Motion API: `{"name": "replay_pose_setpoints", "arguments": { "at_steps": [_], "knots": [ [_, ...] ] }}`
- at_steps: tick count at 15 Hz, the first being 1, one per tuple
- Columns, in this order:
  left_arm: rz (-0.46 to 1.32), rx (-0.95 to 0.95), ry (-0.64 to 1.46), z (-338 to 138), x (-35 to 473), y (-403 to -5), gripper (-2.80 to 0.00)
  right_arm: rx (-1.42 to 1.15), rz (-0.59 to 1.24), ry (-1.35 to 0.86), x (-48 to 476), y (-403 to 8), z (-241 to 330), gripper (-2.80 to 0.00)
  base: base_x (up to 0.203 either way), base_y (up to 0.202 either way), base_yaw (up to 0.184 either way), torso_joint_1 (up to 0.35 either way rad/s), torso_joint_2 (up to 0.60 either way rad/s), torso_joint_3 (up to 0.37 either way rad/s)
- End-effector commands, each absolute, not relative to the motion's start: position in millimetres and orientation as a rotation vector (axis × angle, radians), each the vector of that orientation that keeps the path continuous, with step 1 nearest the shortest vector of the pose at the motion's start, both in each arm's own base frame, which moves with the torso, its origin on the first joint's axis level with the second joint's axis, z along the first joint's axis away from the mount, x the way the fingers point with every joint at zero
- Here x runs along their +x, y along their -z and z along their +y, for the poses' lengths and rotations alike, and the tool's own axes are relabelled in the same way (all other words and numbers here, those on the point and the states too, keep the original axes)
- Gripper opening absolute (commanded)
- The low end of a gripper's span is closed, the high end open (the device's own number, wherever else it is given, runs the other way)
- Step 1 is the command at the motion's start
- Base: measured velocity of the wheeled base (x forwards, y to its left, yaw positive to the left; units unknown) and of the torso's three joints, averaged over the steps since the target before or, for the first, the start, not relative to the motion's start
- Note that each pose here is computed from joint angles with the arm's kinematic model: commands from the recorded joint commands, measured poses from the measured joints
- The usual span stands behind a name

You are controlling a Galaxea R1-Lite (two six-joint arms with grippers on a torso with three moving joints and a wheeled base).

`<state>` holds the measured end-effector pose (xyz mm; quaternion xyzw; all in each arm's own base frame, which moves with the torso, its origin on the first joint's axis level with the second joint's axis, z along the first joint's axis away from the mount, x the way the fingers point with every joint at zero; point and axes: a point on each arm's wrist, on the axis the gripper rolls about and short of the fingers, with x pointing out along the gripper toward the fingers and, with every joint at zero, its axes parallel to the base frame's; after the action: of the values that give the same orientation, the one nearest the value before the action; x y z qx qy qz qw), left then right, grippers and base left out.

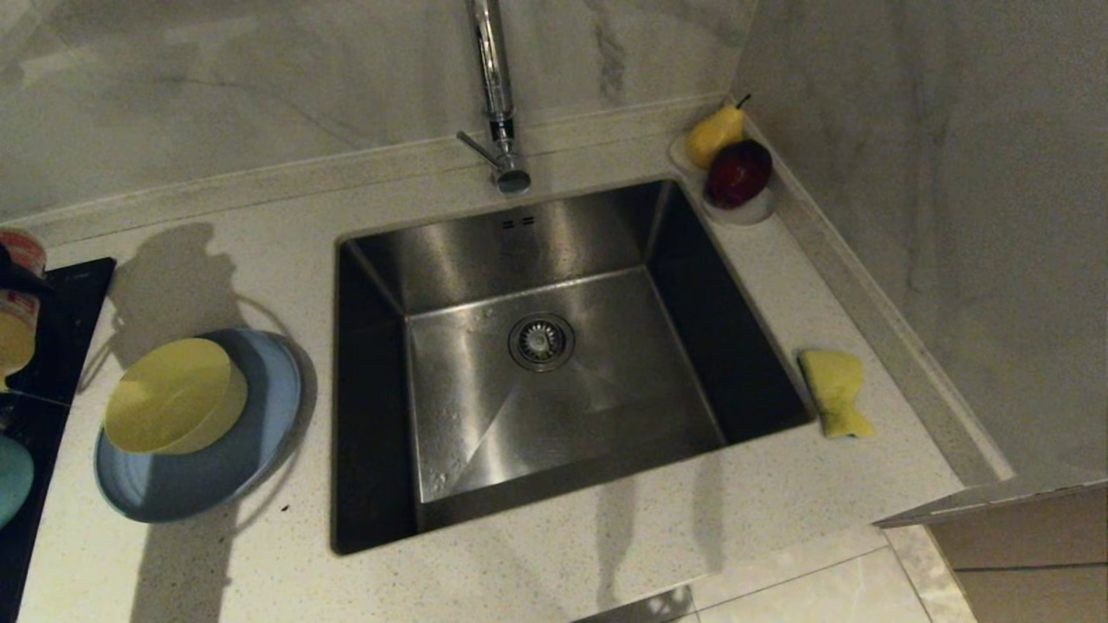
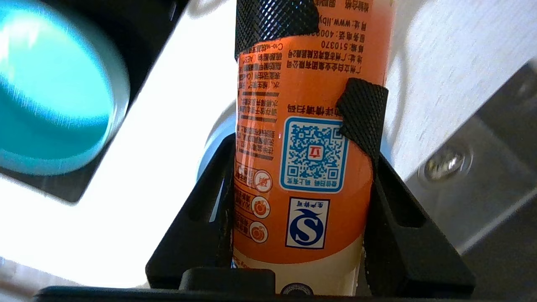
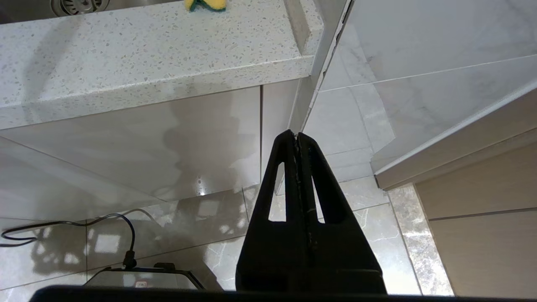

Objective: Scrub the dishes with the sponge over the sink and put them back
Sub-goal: Place the dish soap on the table

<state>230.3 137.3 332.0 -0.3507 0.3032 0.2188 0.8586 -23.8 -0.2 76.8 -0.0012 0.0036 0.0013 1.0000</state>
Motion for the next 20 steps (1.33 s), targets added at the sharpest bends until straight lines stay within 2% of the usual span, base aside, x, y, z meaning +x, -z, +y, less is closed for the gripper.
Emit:
{"name": "replay_pose_setpoints", "arguments": {
  "at_steps": [1, 6, 20],
  "knots": [
    [0.667, -0.765, -0.439, 129, 215, -337, -2.80, -0.003, 0.006, -0.003, -24, -77, 0, -2.80, 0.000, 0.000, 0.000, 0.000, 0.00, 0.000],
    [0.634, -0.827, -0.337, 117, 198, -350, -2.80, -0.003, 0.006, -0.003, -24, -77, 0, -2.80, 0.000, 0.000, 0.000, 0.000, 0.00, 0.000],
    [0.844, -1.060, -0.059, 90, 172, -344, -2.80, -0.003, 0.006, -0.003, -24, -77, 0, -2.80, 0.000, 0.000, 0.000, 0.000, 0.00, 0.000]
  ]
}}
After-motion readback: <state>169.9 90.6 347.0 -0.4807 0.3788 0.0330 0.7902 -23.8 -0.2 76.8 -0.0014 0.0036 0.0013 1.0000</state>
